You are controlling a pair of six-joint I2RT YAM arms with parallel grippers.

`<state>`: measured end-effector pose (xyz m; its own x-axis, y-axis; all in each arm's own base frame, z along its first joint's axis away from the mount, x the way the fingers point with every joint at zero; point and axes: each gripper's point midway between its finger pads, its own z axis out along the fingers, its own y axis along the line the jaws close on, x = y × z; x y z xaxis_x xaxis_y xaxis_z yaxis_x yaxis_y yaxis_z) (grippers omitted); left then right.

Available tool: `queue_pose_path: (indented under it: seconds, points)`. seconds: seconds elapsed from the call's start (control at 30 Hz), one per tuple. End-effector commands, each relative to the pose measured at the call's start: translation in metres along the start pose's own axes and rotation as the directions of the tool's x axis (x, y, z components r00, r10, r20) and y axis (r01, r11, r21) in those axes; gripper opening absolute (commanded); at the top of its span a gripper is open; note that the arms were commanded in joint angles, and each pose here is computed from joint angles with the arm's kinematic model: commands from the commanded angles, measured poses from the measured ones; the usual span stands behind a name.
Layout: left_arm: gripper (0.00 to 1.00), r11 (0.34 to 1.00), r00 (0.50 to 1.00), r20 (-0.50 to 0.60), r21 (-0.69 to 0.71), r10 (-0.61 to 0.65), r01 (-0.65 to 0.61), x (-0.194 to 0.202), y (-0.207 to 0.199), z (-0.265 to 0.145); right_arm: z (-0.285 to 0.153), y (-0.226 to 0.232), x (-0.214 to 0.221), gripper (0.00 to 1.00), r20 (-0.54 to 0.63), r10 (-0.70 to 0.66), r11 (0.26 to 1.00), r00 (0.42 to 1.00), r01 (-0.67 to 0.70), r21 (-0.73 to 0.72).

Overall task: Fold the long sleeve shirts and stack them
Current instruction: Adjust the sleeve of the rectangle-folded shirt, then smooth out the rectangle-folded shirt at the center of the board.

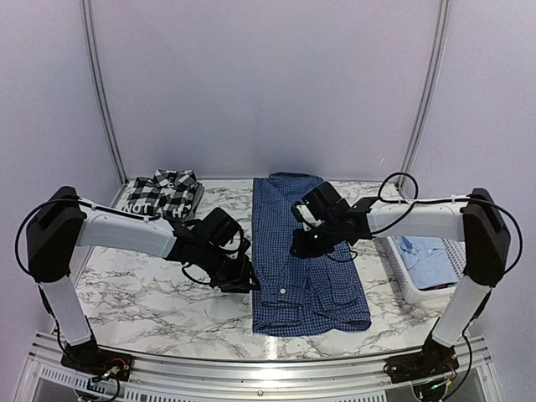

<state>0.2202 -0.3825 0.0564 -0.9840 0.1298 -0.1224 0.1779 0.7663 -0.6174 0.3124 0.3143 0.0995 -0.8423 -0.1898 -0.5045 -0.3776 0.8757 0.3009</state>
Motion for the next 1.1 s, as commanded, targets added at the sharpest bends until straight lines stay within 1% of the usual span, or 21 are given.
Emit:
queue_pose_path:
  seconds: [0.0, 0.17, 0.3, 0.4, 0.47, 0.57, 0.67, 0.87, 1.07]
  points:
    - [0.36, 0.999, 0.998, 0.048, -0.041, 0.036, -0.034, -0.013, 0.012, -0.023, 0.007, -0.004, -0.049, 0.15, 0.089, 0.021, 0.998, 0.996, -0.016, -0.053]
    - [0.35, 0.995, 0.991, 0.090, -0.028, 0.099, -0.097, -0.038, -0.002, -0.021, 0.024, -0.031, -0.106, 0.12, 0.183, 0.076, 0.990, 0.980, -0.053, -0.129]
    - [0.31, 0.996, 0.987, 0.132, -0.027, 0.091, -0.088, -0.066, -0.002, -0.014, 0.049, -0.045, -0.135, 0.11, 0.210, 0.121, 0.972, 0.970, -0.072, -0.225]
    - [0.28, 0.997, 0.980, 0.182, -0.011, 0.076, -0.075, -0.087, -0.002, -0.015, 0.062, -0.053, -0.153, 0.11, 0.212, 0.179, 0.941, 0.961, -0.104, -0.321]
    - [0.28, 0.998, 0.976, 0.209, 0.007, 0.060, -0.063, -0.100, -0.002, -0.014, 0.065, -0.055, -0.173, 0.11, 0.242, 0.206, 0.919, 0.948, -0.103, -0.381]
    - [0.26, 0.999, 0.972, 0.231, 0.021, 0.041, -0.047, -0.113, 0.002, -0.008, 0.079, -0.062, -0.188, 0.11, 0.243, 0.238, 0.899, 0.940, -0.119, -0.421]
    - [0.25, 0.999, 0.971, 0.236, 0.024, 0.026, -0.032, -0.122, 0.008, -0.002, 0.098, -0.071, -0.194, 0.11, 0.221, 0.267, 0.886, 0.938, -0.148, -0.440]
    - [0.24, 1.000, 0.966, 0.258, 0.019, 0.015, -0.020, -0.140, 0.018, 0.002, 0.140, -0.096, -0.189, 0.10, 0.179, 0.330, 0.868, 0.927, -0.223, -0.444]
    - [0.24, 1.000, 0.946, 0.323, 0.012, 0.007, -0.011, -0.174, 0.025, -0.004, 0.161, -0.112, -0.186, 0.09, 0.155, 0.365, 0.864, 0.918, -0.272, -0.424]
